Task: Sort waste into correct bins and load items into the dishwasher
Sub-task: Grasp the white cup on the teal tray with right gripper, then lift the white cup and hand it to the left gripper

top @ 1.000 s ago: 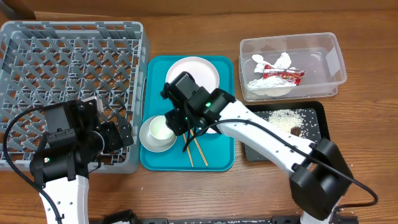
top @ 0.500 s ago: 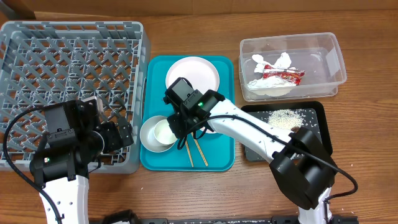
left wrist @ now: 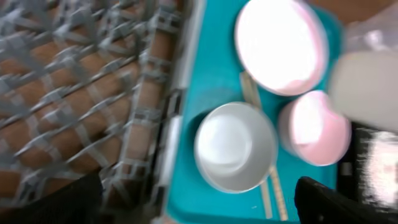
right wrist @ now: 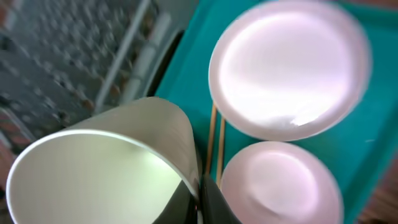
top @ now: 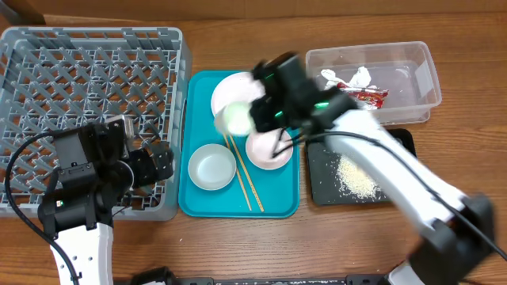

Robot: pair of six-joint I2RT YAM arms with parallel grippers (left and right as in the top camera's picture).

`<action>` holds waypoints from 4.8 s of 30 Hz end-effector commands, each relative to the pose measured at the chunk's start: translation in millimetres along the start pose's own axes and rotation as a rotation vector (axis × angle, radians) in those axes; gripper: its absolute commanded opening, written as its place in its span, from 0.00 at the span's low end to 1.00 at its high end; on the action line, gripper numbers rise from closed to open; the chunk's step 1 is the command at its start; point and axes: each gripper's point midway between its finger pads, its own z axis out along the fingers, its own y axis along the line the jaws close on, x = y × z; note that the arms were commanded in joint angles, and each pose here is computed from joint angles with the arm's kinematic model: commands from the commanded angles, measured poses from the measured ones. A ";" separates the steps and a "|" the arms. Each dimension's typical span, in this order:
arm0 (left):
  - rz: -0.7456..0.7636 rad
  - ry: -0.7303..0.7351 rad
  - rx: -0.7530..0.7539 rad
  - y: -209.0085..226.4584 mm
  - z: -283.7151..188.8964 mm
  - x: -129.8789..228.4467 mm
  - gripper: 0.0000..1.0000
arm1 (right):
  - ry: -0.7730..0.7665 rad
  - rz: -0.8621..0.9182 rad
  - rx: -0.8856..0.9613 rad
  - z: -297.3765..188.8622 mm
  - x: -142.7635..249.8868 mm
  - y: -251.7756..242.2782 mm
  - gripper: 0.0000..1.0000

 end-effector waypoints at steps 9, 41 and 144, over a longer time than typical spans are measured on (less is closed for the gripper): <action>0.265 0.005 0.481 -110.2 5.4 -7.3 1.00 | 0.027 0.200 -0.281 -75.4 -10.0 -20.7 0.04; 0.648 -0.160 1.171 -255.7 -41.6 -14.1 0.70 | 0.163 0.282 -0.777 -128.9 2.3 33.5 0.04; 0.666 -0.237 1.151 -250.8 -43.7 -30.6 0.54 | 0.190 0.309 -0.790 -130.5 7.0 35.1 0.19</action>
